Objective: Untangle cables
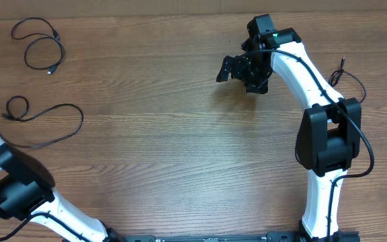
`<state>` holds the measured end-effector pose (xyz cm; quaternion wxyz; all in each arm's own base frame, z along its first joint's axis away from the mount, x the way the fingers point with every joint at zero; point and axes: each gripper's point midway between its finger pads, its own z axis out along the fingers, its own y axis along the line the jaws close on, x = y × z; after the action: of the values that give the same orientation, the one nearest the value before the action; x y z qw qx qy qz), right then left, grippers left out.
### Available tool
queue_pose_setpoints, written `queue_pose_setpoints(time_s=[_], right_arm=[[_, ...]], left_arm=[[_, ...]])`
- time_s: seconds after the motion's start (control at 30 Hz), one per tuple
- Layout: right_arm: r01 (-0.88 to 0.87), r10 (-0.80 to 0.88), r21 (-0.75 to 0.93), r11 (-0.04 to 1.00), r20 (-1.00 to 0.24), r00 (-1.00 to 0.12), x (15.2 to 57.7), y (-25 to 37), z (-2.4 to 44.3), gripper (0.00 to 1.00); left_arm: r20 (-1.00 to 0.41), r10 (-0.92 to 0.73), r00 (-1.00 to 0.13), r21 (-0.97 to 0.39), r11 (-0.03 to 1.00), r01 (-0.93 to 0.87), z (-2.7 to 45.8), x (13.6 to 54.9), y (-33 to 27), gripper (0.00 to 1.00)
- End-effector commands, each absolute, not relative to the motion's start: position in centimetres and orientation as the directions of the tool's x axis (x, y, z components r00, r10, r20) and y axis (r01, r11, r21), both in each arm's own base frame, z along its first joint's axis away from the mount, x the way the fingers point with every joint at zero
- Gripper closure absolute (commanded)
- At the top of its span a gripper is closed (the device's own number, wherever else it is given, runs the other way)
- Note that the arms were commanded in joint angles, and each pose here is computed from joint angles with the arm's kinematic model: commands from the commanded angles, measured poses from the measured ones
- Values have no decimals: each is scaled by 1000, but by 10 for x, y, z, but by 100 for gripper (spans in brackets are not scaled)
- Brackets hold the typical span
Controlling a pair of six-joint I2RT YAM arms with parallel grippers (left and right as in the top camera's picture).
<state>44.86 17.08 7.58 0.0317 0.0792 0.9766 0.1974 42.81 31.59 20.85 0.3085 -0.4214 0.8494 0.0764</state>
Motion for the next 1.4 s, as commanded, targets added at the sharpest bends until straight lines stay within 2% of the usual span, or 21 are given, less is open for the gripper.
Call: queue_pose_setpoints(time_s=[0.0, 0.37, 0.57, 0.6, 0.63, 0.67, 0.77, 0.8, 0.83, 1.0, 1.17, 1.27, 1.37], right_arm=[[133, 162, 390, 911, -43, -986, 451, 172, 80, 0], [134, 162, 388, 912, -39, -986, 450, 172, 79, 0], [134, 162, 388, 912, -39, -986, 450, 172, 79, 0], [134, 162, 388, 912, -39, -986, 450, 172, 79, 0], [135, 162, 388, 912, -39, -986, 450, 172, 79, 0], [135, 162, 388, 912, -39, -986, 450, 172, 79, 0], [138, 165, 388, 911, -38, -986, 450, 172, 79, 0], [137, 165, 388, 911, -37, -986, 450, 172, 79, 0], [137, 165, 388, 911, -37, -986, 450, 172, 79, 0], [140, 165, 386, 912, -31, -986, 448, 171, 79, 0], [141, 165, 385, 912, -29, -986, 447, 171, 79, 0], [144, 165, 384, 912, -22, -986, 446, 171, 79, 0], [162, 178, 381, 910, -9, -984, 445, 164, 80, 0]], left_arm=[[-624, -603, -496, -17, 646, -763, 211, 432, 320, 96], [-481, -649, -589, 34, 657, -753, 134, 433, 319, 96], [-457, -632, -626, 75, 673, -735, 113, 434, 323, 93], [-454, -634, -626, 76, 673, -736, 112, 434, 324, 89], [-452, -635, -626, 76, 672, -737, 111, 434, 324, 78], [-449, -636, -627, 75, 673, -736, 109, 434, 324, 62], [-445, -636, -630, 94, 666, -740, 107, 431, 326, 33], [-445, -637, -629, 96, 665, -741, 108, 430, 326, 21], [-445, -638, -628, 92, 665, -741, 108, 430, 326, 2], [-452, -655, -605, 77, 647, -759, 127, 427, 325, 1], [-509, -686, -520, 20, 594, -804, 179, 422, 322, 0], [-521, -714, -469, -49, 573, -818, 216, 413, 308, 1], [-441, -741, -507, -171, 623, -763, 239, 403, 266, 0]])
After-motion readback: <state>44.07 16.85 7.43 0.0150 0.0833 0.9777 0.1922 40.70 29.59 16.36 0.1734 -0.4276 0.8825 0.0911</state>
